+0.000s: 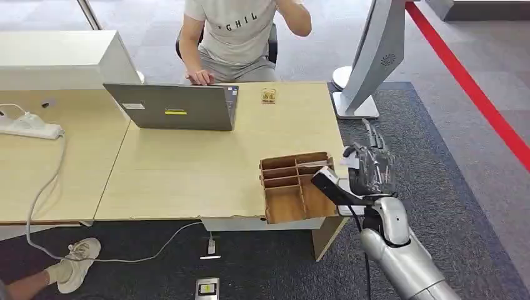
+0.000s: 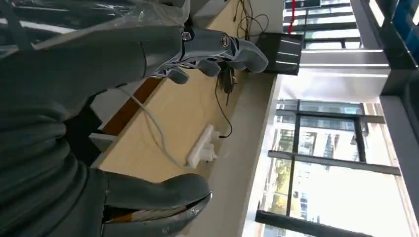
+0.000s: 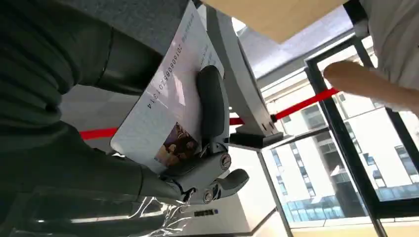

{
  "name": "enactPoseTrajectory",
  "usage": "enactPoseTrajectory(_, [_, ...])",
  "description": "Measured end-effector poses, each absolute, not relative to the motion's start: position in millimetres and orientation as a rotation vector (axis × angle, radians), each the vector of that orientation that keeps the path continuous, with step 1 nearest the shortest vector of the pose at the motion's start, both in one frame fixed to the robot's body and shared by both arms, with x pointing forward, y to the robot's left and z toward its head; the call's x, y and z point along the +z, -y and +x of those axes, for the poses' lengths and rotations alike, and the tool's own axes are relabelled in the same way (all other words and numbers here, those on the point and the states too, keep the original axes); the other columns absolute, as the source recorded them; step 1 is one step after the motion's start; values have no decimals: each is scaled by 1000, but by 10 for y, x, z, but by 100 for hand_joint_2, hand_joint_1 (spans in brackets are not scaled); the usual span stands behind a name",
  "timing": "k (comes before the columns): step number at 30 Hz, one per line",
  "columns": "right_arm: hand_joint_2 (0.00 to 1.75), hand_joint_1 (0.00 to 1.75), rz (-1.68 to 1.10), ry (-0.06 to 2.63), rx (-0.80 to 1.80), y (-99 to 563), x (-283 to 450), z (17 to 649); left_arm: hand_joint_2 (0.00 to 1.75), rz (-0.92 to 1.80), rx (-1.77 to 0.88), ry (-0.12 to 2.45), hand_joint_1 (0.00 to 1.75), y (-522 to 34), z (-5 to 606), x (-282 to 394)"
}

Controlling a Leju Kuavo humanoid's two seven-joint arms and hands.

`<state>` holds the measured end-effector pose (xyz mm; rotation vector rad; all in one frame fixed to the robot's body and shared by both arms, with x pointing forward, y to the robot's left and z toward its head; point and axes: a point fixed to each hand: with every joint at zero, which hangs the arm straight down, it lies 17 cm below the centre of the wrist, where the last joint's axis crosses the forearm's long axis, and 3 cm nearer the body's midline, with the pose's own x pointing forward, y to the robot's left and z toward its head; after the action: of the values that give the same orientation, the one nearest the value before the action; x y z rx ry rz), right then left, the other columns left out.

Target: Pass the card to the sensor for recognition and then transmit it.

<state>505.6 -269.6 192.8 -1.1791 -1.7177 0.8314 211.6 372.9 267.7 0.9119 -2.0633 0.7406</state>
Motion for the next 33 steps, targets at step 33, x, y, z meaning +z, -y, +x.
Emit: enactPoseTrajectory(33, [175,175,-1108,1690,545,3270,1837,5147,175,936,686,2007,0,-3713,2107,2493])
